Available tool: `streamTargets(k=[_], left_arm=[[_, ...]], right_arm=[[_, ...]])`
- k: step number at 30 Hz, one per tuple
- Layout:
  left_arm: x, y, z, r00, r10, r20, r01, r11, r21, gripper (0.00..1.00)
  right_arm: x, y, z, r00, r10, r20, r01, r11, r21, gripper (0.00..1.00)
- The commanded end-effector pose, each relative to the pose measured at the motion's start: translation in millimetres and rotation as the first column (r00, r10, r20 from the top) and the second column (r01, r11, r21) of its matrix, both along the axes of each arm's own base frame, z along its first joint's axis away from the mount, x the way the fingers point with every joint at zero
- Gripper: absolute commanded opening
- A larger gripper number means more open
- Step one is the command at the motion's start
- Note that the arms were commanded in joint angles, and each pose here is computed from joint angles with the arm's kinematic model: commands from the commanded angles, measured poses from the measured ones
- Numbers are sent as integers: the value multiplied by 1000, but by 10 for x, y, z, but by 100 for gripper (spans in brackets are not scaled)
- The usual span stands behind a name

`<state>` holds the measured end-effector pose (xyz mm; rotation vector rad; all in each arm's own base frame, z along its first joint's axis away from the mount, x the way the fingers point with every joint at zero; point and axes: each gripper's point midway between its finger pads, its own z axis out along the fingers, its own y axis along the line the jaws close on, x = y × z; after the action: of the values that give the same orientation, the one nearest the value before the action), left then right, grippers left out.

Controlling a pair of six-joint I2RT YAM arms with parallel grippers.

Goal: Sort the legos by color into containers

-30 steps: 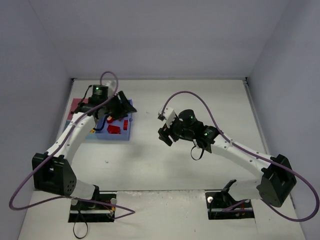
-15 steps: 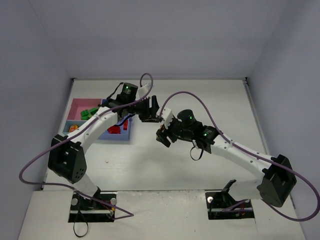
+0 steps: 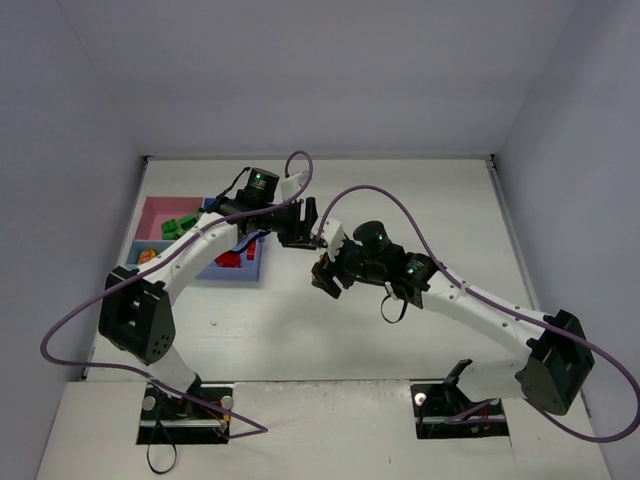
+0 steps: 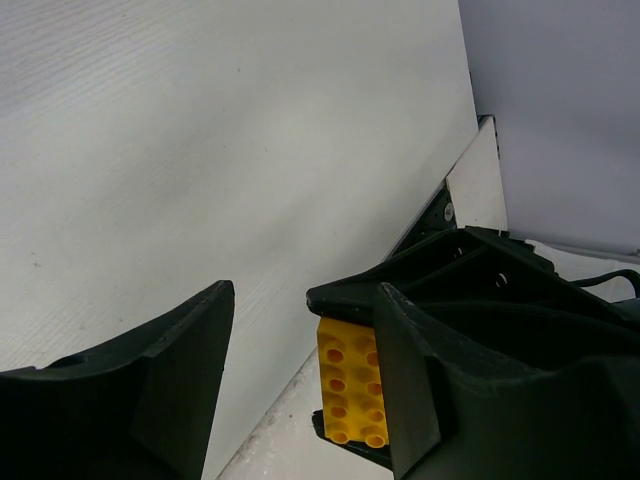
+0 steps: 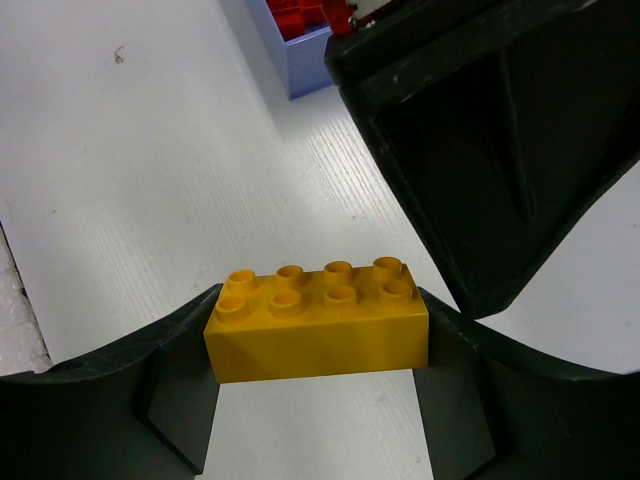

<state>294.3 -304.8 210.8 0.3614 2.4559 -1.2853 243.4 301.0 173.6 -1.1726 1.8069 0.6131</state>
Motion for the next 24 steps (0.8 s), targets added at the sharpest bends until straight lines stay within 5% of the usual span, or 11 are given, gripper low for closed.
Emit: streamTargets(k=[1,13,24], left_arm=[[-175,-42,140,996,-84,30,85,996,-29,52],[-202,81,-48,997,-79,14,78,995,61,52],[-233,-40,112,993,-115,12,116,993,-16,52]], right_arm=[[170,92,434,992,-22,121,10,995,97,7],[233,38,353,990,-62,126,54,996,70,6],[293,61,315,989,-70,128,63,996,60,6]])
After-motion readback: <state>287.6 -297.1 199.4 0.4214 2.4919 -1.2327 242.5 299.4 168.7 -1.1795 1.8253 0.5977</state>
